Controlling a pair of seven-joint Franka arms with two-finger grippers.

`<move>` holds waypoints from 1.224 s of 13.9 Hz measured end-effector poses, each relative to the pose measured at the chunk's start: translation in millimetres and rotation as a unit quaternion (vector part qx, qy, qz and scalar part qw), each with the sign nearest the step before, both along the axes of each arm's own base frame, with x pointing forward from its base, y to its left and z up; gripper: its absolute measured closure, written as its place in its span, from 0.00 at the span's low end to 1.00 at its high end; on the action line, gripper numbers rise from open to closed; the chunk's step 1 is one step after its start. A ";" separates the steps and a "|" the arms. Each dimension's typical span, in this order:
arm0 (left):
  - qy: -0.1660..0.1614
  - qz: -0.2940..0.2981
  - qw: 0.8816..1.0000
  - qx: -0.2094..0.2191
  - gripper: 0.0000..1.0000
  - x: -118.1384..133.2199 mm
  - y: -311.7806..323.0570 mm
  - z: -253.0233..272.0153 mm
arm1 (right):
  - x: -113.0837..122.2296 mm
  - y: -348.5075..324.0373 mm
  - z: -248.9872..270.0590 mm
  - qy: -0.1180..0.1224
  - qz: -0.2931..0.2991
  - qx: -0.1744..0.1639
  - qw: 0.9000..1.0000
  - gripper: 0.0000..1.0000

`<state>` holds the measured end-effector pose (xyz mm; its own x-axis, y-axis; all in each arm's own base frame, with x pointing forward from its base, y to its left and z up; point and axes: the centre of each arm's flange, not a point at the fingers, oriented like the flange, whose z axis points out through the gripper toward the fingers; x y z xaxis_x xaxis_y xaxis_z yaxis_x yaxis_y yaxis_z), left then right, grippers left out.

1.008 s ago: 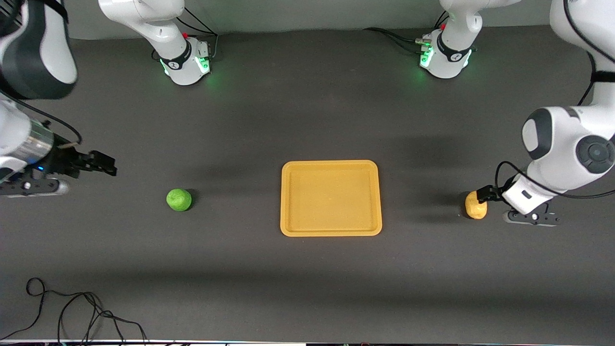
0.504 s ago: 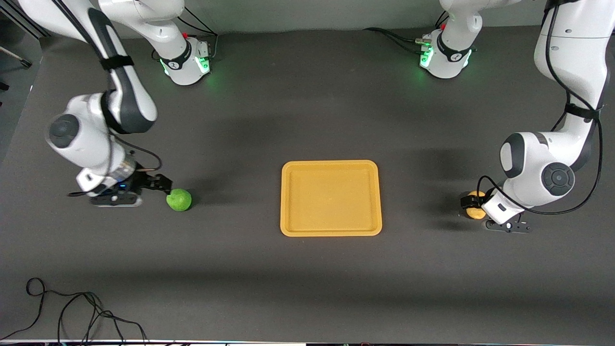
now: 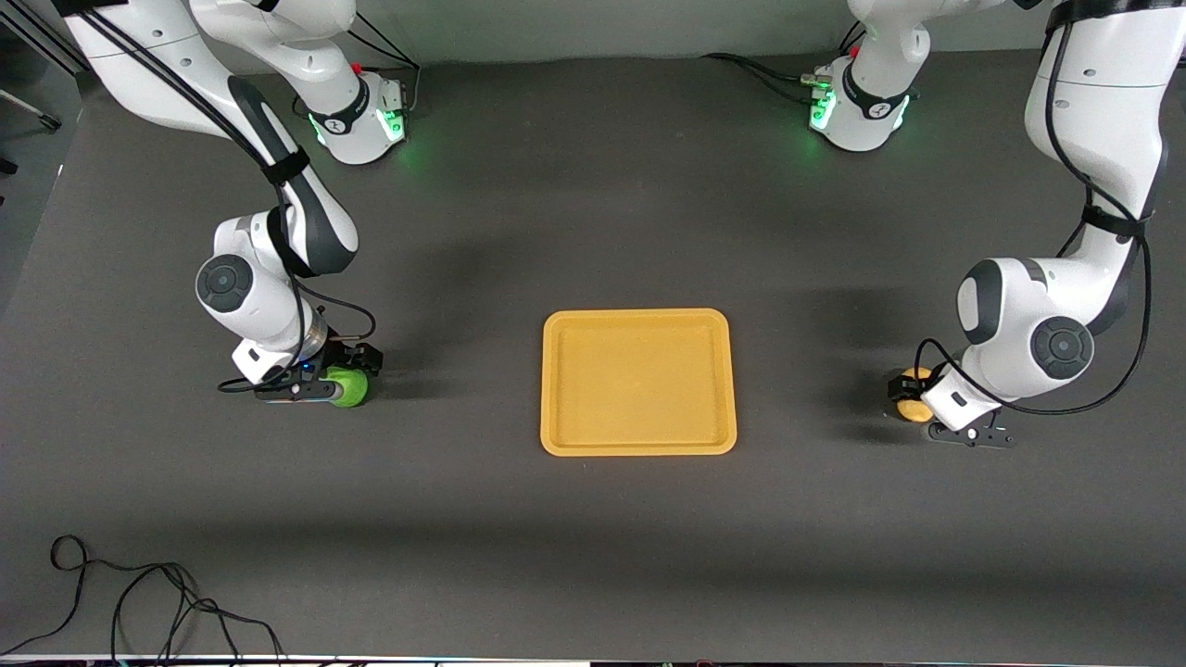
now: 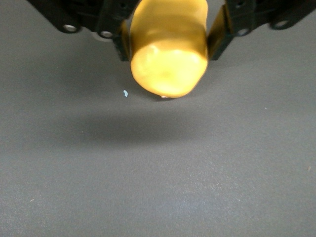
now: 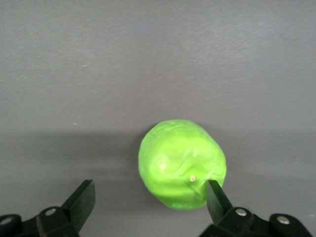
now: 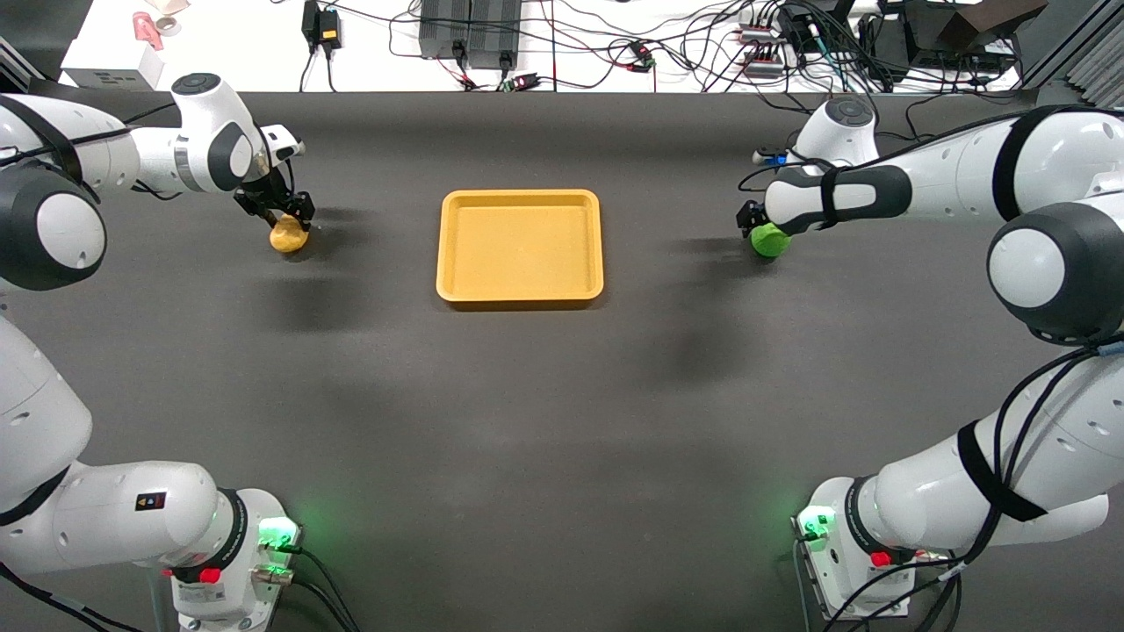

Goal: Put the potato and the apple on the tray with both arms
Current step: 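Close the right gripper on the apple while the left gripper grasps the potato, then carry the apple and potato toward the yellow tray with both grippers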

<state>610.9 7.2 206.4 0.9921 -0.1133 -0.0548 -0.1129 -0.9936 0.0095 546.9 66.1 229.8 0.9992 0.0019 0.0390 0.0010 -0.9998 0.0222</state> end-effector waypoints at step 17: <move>-0.008 0.095 0.995 -0.032 0.41 -62.0 -285.4 187.3 | 37.2 -1.9 39.6 0.027 -0.018 -0.016 0.999 0.25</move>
<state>548.8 -278.2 393.7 0.9966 0.0736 -0.0365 0.0762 -0.9944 0.0736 584.1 64.2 269.4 0.9993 -0.0337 -0.0140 -0.0329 -0.9979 0.0559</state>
